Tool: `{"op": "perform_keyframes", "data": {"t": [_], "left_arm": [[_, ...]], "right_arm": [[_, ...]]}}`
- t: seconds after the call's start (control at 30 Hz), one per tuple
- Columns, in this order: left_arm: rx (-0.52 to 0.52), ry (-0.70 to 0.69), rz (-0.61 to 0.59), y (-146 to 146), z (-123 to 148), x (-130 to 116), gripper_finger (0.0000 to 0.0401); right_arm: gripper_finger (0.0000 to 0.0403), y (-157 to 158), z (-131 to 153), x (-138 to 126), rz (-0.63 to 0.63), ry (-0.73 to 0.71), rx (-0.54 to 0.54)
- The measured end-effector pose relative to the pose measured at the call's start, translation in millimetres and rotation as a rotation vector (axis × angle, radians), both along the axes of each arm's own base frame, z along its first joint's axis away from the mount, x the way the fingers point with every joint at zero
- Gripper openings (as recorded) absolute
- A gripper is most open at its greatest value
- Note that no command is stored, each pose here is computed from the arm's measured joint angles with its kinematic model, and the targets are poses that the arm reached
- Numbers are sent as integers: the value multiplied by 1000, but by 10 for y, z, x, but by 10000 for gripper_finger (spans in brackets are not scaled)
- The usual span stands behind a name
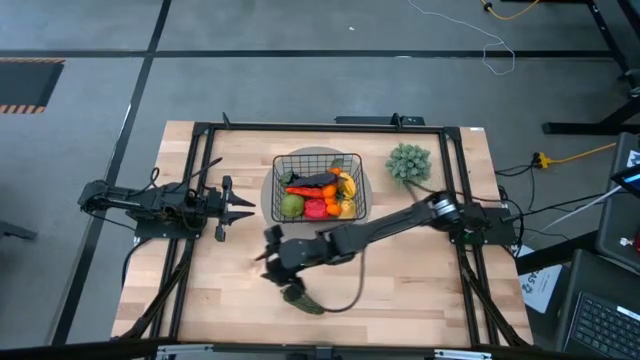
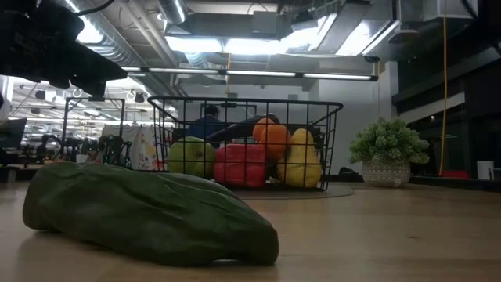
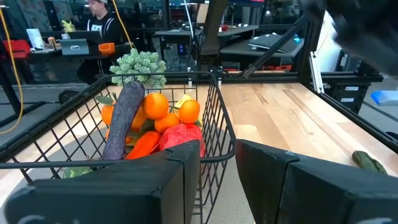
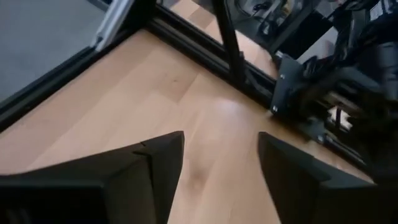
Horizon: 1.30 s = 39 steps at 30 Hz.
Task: Build produce basket
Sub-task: Put the green chili pepper into the black wire basket
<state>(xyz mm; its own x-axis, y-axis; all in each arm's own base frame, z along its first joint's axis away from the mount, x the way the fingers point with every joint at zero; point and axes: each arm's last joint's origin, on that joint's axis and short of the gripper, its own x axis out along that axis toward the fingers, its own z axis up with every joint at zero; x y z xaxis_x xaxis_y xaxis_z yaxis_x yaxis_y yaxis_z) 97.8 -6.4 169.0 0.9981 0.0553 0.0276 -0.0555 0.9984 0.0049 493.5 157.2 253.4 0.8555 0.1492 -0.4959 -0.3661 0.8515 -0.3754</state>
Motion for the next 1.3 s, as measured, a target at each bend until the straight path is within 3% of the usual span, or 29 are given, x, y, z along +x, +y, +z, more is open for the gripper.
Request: {"op": "perform_keyframes", "data": {"t": [0.2,0.33,0.5,0.67,1.0,1.13,1.3], "left_arm": [[0,0,0,0,0,0,94],[0,0,-1,0,0,0,94],[0,0,0,0,0,0,94],[0,0,-1,0,0,0,94],[1,0,0,0,0,0,94],[1,0,-1,-1,0,0,94],[1,0,-1,0,-1,0,94]], "right_arm": [[202,84,-416,443,-50,-29,-21],[192,228,-729,583,-66,9,-84],[166,459,-950,470,-58,116,-118],[137,622,-979,364,-116,169,-61],[11,788,-1124,214,-121,297,-40],[5,780,-1353,225,-125,336,-60],[1,688,-1355,282,-131,317,-78]]}}
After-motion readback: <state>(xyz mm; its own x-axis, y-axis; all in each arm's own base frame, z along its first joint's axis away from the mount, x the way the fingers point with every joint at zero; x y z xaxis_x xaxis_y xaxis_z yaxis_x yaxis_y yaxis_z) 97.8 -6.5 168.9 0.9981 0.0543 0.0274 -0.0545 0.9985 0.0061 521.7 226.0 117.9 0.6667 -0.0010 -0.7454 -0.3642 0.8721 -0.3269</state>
